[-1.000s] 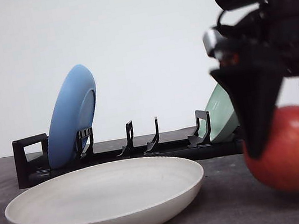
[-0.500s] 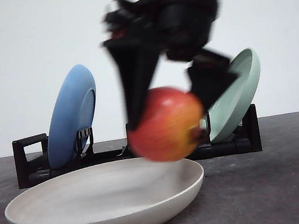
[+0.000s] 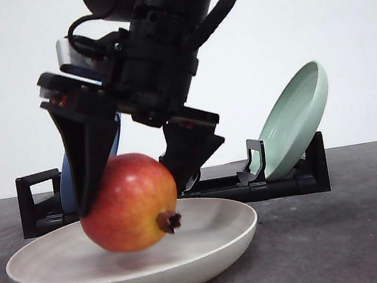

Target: Place pomegranate in white plate

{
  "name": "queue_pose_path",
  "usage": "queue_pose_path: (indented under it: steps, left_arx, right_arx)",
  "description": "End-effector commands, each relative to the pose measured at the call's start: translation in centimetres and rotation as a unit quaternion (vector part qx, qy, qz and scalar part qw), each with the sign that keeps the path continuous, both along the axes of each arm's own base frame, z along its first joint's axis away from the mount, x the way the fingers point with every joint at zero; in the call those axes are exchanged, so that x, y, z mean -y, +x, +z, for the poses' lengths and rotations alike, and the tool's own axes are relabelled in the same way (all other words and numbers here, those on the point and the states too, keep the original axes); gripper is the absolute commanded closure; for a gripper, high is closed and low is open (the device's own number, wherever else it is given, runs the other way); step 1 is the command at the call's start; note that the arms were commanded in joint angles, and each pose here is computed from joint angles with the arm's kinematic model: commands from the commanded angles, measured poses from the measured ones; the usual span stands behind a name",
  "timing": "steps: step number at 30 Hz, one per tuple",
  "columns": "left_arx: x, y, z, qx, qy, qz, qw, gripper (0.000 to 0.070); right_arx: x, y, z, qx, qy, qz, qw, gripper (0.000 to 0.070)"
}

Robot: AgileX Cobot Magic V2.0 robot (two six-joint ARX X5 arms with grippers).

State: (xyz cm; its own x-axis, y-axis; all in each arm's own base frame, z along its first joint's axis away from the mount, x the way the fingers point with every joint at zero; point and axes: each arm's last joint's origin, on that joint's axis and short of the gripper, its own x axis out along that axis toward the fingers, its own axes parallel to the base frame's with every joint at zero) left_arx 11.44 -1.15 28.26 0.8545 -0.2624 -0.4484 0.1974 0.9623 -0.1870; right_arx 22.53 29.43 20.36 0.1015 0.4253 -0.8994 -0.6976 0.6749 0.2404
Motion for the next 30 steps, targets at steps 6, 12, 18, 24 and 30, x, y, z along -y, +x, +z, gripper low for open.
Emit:
queue_pose_path:
  steps: [6, 12, 18, 24, 30]
  left_arx:
    - [0.0, 0.1, 0.2, 0.006, 0.002, -0.001, 1.0, 0.0341]
    - [0.0, 0.1, 0.2, 0.006, 0.002, -0.001, 1.0, 0.0341]
    - [0.0, 0.1, 0.2, 0.006, 0.002, 0.0, 1.0, 0.0341]
    - [0.0, 0.1, 0.2, 0.006, 0.004, 0.004, 1.0, 0.0341]
    - [0.0, 0.1, 0.2, 0.007, 0.006, 0.007, 1.0, 0.0341]
  right_arx:
    - [-0.7, 0.0, -0.1, 0.001, -0.003, 0.007, 1.0, 0.0152]
    - [-0.8, -0.1, -0.1, 0.004, 0.0, 0.009, 1.0, 0.01]
    - [-0.9, 0.0, 0.3, 0.014, 0.011, 0.011, 1.0, 0.0068]
    - [-0.5, -0.5, 2.1, 0.074, 0.011, 0.007, 0.997, 0.007]
    - [1.6, -2.0, 3.4, 0.137, 0.087, 0.0, 0.987, 0.0075]
